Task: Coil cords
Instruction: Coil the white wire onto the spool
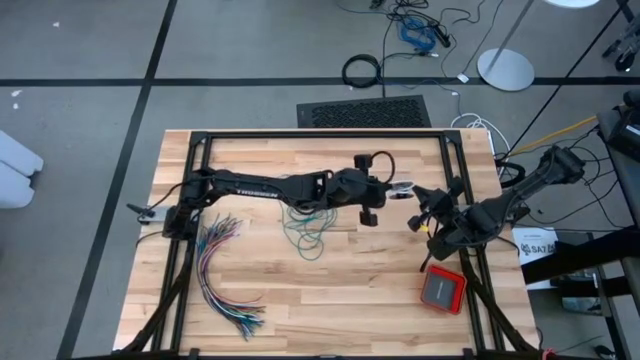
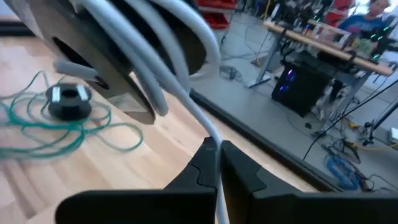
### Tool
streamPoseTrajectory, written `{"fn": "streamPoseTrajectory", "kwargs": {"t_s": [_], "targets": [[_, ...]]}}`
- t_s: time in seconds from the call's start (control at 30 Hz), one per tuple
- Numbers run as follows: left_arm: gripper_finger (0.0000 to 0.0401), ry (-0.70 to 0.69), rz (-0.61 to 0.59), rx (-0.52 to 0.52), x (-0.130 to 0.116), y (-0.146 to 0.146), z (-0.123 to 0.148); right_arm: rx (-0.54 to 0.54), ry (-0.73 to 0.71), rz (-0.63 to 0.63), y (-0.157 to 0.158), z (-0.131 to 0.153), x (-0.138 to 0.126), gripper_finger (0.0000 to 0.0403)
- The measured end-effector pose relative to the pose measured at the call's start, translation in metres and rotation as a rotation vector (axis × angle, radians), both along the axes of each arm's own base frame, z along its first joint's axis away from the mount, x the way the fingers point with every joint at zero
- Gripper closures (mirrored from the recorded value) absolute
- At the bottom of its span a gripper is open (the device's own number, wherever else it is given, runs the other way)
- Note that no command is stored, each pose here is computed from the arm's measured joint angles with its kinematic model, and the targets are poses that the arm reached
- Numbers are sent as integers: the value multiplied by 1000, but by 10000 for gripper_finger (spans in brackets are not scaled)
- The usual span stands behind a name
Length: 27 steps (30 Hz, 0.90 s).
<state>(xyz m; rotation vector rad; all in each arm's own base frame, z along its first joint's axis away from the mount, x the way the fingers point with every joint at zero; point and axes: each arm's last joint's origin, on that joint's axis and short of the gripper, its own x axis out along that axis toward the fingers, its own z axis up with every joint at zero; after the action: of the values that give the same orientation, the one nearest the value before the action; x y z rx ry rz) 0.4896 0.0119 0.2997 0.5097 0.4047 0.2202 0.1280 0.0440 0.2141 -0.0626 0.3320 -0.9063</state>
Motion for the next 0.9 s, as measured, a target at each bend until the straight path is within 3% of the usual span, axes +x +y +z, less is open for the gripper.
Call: {"fn": "streamPoseTrajectory", "kwargs": {"t_s": [0.4,0.9], "targets": [[401,-127,8,-46,9,5,1,-61,-44,27,8,4,13,402],[401,-205,16,-93,20,10,-12,-70,-47,21,13,-2,21,363]]}}
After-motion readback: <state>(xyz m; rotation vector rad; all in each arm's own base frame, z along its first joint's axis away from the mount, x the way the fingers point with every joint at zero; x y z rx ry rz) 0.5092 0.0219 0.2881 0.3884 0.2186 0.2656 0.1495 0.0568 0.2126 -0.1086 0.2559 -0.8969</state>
